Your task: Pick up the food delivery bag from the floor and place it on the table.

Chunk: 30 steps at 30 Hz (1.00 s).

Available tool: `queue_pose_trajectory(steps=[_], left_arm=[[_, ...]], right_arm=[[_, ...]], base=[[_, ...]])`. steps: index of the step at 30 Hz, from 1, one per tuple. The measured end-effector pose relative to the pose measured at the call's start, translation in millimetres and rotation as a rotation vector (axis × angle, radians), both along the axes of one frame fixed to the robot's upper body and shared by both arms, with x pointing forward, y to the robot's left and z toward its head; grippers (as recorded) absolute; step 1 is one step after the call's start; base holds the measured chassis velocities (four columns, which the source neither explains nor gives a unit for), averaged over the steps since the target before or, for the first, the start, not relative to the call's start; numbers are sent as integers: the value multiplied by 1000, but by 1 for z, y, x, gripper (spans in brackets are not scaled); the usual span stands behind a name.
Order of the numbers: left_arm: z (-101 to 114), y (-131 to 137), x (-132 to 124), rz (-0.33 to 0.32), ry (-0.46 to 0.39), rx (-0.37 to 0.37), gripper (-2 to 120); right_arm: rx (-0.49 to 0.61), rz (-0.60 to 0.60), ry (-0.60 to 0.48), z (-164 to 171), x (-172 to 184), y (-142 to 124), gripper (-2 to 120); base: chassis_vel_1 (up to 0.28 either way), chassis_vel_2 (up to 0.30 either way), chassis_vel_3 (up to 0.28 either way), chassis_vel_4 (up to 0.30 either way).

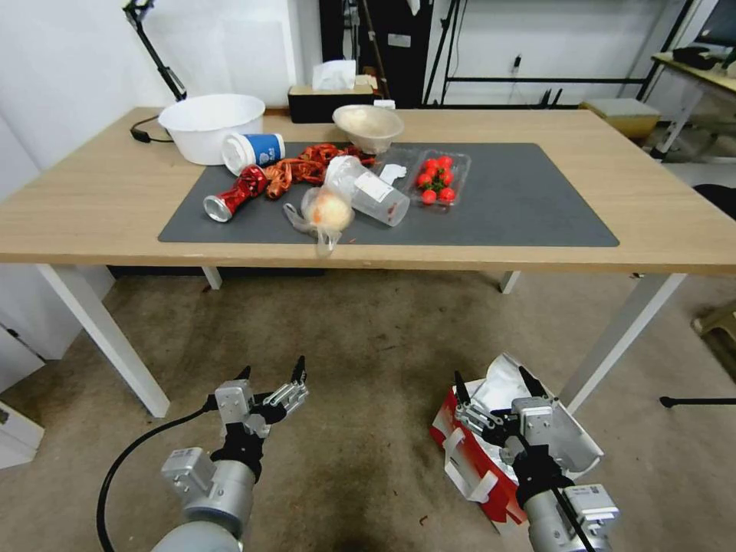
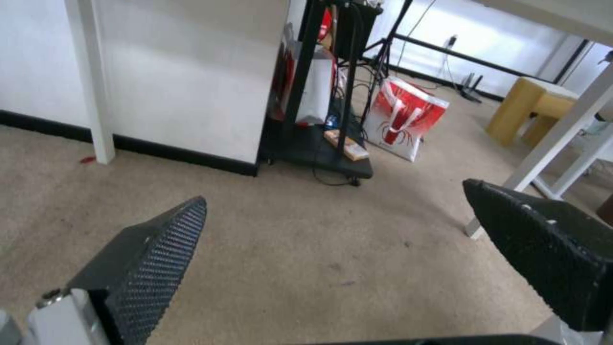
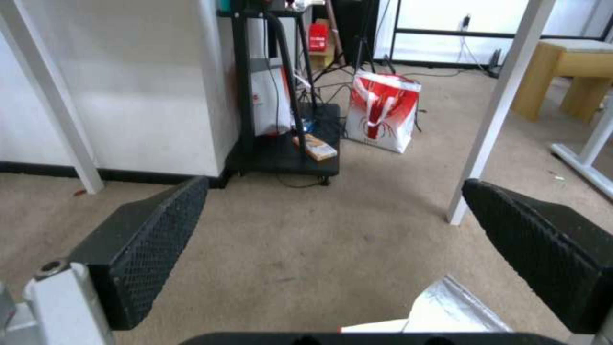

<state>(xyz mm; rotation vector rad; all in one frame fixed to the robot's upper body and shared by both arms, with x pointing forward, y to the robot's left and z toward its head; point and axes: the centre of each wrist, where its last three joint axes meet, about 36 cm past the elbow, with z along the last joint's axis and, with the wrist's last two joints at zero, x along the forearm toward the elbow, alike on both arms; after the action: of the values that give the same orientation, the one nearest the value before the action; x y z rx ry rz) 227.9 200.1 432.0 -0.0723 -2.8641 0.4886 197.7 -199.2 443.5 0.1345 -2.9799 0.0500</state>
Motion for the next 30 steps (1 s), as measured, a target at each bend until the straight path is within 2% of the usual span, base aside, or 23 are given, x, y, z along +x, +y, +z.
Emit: queue_pose_trajectory(steps=[30], left_arm=[[-1,3,3,3,-1,7,100]], right_arm=[[10,7,16,-3,2,0,100]], base=[[0,0,0,0]])
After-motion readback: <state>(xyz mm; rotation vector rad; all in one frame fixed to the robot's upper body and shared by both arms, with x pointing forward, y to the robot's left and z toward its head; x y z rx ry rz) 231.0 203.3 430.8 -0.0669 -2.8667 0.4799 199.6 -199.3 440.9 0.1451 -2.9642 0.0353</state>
